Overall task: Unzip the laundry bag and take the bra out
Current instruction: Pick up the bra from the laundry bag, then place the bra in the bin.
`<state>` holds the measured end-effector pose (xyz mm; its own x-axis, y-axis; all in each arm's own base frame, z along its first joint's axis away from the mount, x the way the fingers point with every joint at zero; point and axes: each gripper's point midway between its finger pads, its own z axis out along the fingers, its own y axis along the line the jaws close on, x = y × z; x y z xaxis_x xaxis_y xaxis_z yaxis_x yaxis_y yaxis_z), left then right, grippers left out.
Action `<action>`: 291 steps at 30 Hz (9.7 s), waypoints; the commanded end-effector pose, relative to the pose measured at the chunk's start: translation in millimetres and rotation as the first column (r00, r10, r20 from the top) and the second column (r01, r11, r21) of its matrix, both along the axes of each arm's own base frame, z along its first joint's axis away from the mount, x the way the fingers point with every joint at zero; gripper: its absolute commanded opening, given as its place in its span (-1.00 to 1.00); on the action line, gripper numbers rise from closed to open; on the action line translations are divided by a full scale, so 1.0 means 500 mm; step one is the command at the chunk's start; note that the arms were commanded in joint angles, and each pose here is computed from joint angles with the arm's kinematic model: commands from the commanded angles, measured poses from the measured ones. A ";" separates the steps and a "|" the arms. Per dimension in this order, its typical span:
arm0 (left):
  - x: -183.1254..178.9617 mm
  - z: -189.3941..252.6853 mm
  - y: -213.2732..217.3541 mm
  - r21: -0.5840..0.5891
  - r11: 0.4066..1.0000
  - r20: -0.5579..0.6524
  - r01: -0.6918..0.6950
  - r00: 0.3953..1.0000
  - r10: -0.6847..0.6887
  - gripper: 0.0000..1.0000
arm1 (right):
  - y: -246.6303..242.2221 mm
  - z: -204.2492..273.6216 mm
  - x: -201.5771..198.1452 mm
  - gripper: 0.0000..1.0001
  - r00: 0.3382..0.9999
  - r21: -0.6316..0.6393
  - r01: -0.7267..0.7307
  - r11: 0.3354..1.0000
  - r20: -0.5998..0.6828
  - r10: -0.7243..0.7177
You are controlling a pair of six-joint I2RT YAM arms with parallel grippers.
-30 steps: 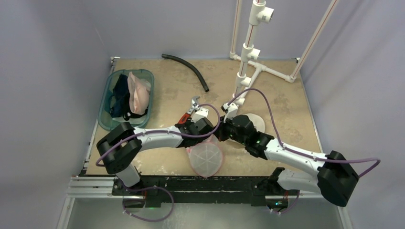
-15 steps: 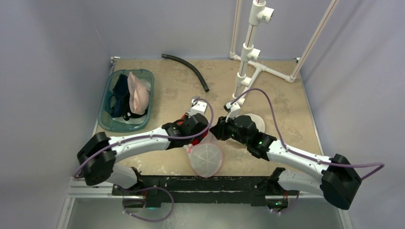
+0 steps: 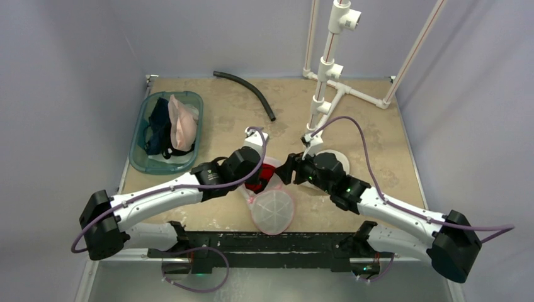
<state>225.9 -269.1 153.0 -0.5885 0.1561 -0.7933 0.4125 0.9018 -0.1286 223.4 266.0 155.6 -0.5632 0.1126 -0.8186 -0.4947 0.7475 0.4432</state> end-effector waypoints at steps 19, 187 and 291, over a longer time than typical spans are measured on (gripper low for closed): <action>-0.110 0.088 -0.043 -0.161 0.910 0.053 0.381 0.924 -0.378 -1.00 | 0.001 0.026 0.044 0.07 0.993 0.012 0.114 0.993 -0.015 -0.114; -0.177 0.226 -0.129 -0.540 0.506 0.562 0.672 0.736 -0.377 -1.00 | 0.006 0.400 -0.157 -0.92 0.916 0.278 -0.384 0.880 0.233 0.326; 0.399 0.218 0.421 -0.050 0.945 -0.079 -0.323 0.944 0.319 -1.00 | -0.045 -0.020 -0.112 -1.00 0.988 0.094 -0.139 0.986 -0.048 0.144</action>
<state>417.5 -80.8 286.2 -0.5816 -0.1161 -0.8051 0.1074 0.9701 -0.2175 173.3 240.2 139.9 -0.6379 0.1130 -0.7618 -0.5190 0.6676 0.5337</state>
